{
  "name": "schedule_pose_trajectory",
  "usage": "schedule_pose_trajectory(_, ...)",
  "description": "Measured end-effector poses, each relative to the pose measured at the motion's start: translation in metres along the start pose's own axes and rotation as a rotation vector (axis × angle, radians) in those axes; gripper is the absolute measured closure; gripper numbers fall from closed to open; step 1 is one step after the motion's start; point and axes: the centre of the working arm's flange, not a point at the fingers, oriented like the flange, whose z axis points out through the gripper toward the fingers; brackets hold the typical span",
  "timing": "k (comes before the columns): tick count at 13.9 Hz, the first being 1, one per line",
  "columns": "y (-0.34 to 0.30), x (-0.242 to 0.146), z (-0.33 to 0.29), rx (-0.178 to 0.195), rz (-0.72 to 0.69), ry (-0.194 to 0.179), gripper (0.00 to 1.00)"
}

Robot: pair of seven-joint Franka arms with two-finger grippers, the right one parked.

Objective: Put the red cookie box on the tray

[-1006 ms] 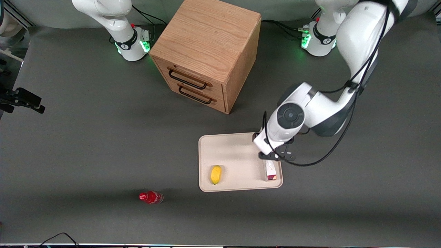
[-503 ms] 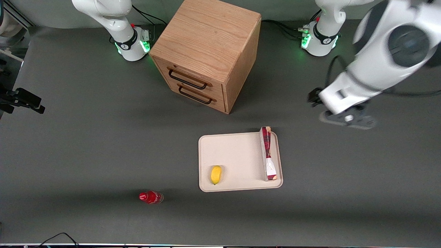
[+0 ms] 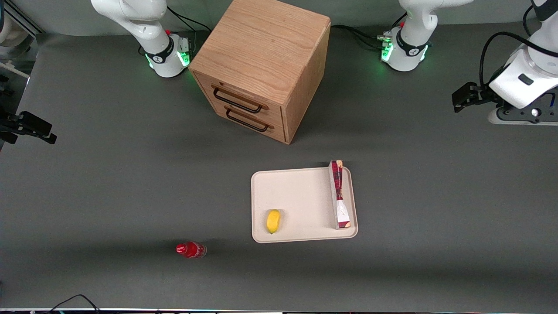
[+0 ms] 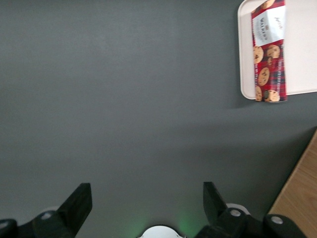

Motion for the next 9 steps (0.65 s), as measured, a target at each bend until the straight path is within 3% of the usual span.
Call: schedule_pose_trajectory(9, -0.001, -0.016, 0.004, -0.015, -0.001, 0.037, 0.0)
